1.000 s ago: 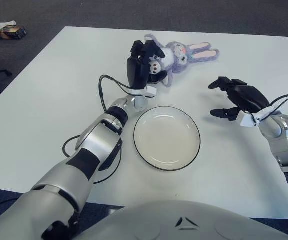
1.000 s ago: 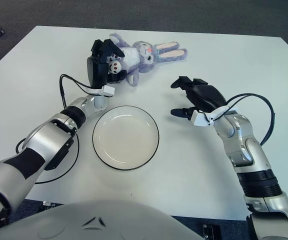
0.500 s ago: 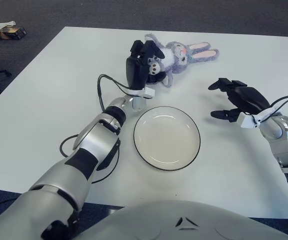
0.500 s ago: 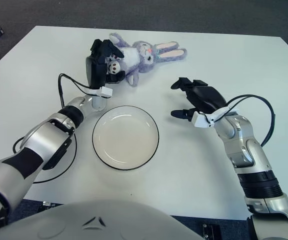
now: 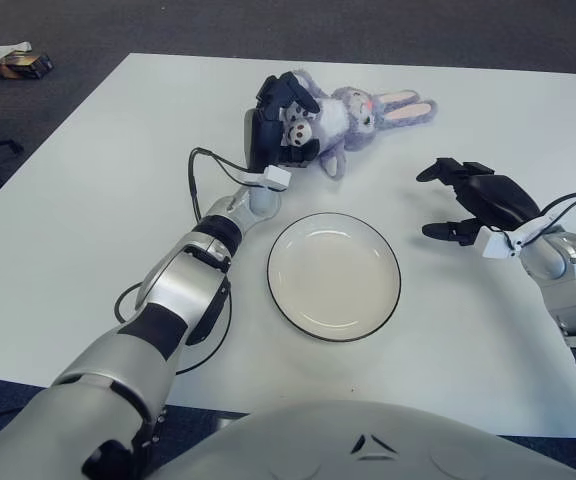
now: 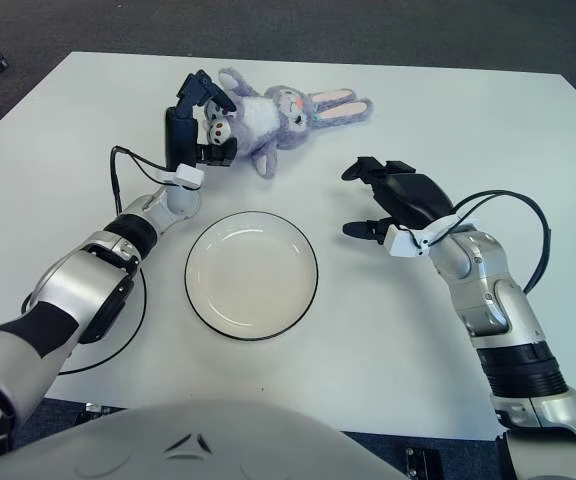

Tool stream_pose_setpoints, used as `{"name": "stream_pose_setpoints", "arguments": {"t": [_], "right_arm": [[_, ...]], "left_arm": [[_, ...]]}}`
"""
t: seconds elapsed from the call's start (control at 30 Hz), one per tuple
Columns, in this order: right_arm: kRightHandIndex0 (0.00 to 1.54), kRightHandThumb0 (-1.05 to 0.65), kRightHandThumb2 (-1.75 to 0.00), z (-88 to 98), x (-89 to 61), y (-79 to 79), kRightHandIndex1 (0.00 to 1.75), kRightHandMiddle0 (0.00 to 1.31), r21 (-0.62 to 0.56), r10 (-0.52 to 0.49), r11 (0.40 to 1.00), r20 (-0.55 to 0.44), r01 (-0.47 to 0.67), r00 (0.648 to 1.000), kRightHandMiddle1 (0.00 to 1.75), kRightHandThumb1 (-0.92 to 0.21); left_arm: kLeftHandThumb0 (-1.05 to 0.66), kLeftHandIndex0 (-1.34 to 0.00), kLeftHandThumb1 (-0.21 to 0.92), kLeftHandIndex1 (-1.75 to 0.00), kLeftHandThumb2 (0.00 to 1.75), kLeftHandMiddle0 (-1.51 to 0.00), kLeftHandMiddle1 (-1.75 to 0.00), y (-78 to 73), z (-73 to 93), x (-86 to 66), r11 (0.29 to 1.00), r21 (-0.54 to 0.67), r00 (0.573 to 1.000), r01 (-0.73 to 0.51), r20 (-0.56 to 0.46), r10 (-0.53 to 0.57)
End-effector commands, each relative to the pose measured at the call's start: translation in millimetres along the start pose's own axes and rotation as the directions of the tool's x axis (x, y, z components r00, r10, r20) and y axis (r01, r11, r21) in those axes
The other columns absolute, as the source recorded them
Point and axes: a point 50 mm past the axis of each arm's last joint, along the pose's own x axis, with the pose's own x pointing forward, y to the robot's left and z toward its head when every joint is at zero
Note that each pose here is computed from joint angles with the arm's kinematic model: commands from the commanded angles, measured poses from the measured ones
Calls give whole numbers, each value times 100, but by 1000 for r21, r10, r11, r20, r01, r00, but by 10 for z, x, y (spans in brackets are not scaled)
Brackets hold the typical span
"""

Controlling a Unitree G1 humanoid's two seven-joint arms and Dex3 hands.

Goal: Put the doll into the plate.

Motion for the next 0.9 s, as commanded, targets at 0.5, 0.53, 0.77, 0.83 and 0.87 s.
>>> {"name": "stream_pose_setpoints", "arguments": {"t": [0.5,0.53,0.77,0.83,0.87], "right_arm": [[14,-71,-56,-124,-11,-54,79,0,-14,3,1000,-59,-3,998,95,-92],[14,-71,-55,-129,-10,-53,79,0,-17,5,1000,-60,-6,998,95,-92],[13,-71,-54,-157,0,-63,77,0,-35,4,999,-57,-6,998,91,-92],[12,-71,-54,-163,2,-68,77,0,-34,1,999,-58,-3,998,91,-92],[12,-70,-53,-166,4,-69,77,0,-34,-1,999,-58,-1,998,91,-92]], "left_arm": [[0,-68,-6,-175,173,-90,-169,347,-23,2,853,-519,973,-56,-221,-71],[0,-67,-6,-175,172,-90,-169,366,-21,1,839,-542,969,-55,-230,-85],[0,-69,-2,-175,162,-92,-150,495,12,30,739,-672,952,-37,-248,-178],[0,-70,-1,-175,158,-93,-142,519,19,31,716,-697,946,-37,-255,-199],[0,-71,-1,-175,157,-94,-137,529,22,30,706,-707,943,-37,-258,-209]]}}
